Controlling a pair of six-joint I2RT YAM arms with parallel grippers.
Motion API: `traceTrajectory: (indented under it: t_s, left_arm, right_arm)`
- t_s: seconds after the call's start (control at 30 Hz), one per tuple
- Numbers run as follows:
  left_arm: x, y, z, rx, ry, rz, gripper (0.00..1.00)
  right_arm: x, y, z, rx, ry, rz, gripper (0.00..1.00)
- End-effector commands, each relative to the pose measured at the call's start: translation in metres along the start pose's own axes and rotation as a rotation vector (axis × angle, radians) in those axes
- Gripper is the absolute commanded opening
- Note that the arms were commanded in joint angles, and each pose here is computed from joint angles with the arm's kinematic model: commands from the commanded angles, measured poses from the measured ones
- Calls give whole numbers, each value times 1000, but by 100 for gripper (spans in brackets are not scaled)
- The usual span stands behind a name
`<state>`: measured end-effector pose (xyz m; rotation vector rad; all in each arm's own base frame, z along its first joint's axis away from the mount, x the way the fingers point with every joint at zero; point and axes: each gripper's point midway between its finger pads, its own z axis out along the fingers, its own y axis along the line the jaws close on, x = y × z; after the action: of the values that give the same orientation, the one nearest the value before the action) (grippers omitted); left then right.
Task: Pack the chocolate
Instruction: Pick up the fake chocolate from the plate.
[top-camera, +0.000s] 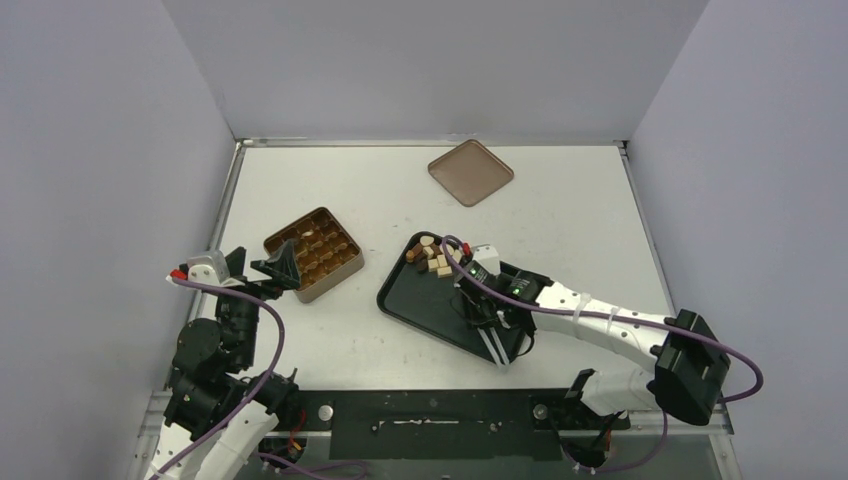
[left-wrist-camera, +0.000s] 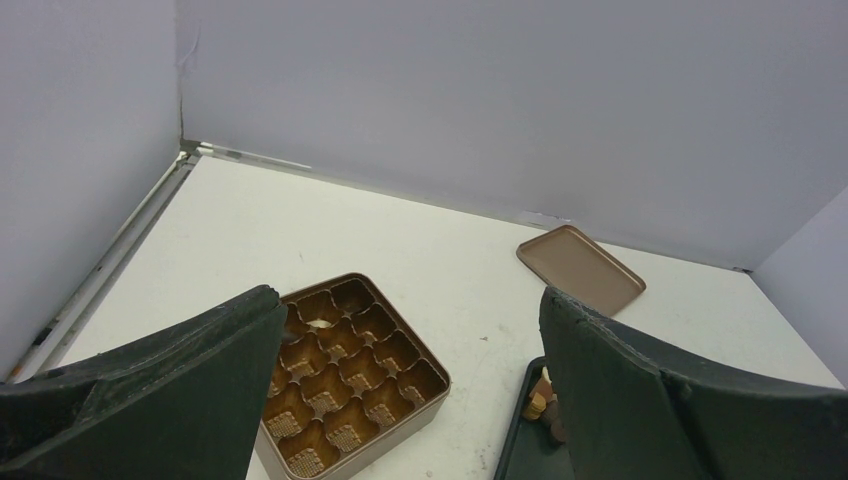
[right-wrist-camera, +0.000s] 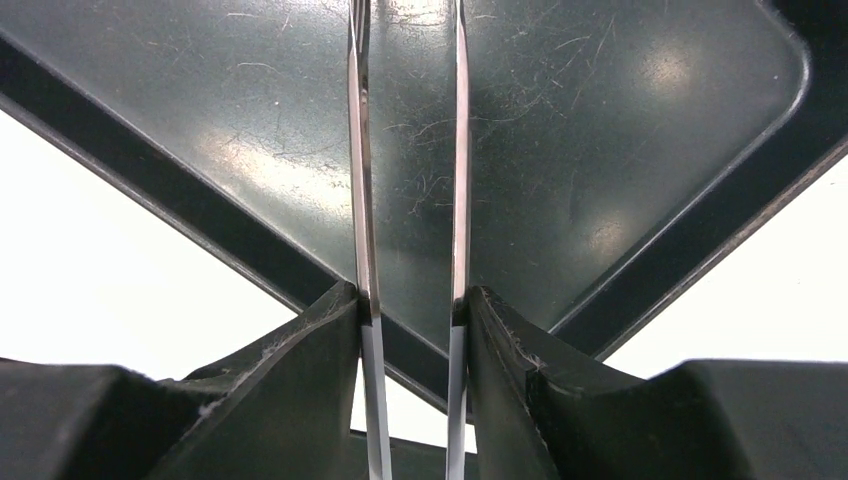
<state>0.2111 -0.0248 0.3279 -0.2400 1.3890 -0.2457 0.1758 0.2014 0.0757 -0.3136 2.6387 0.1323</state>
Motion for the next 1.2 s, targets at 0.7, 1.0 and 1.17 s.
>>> traceTrajectory:
  t_s: [0.7,1.0,1.17]
  left_arm:
    - [-11,-5,-1,22,-39,-21,97]
    - [-10,-5,0,23,-36,-19,97]
    - [-10,-5,0,21,-35,-18,97]
  right_arm:
    - [-22,5,-17,-18,-97,55,38]
    - [-14,11,-4,-37,-75,53,43]
    - [-13,14,4,-33,-62,40,45]
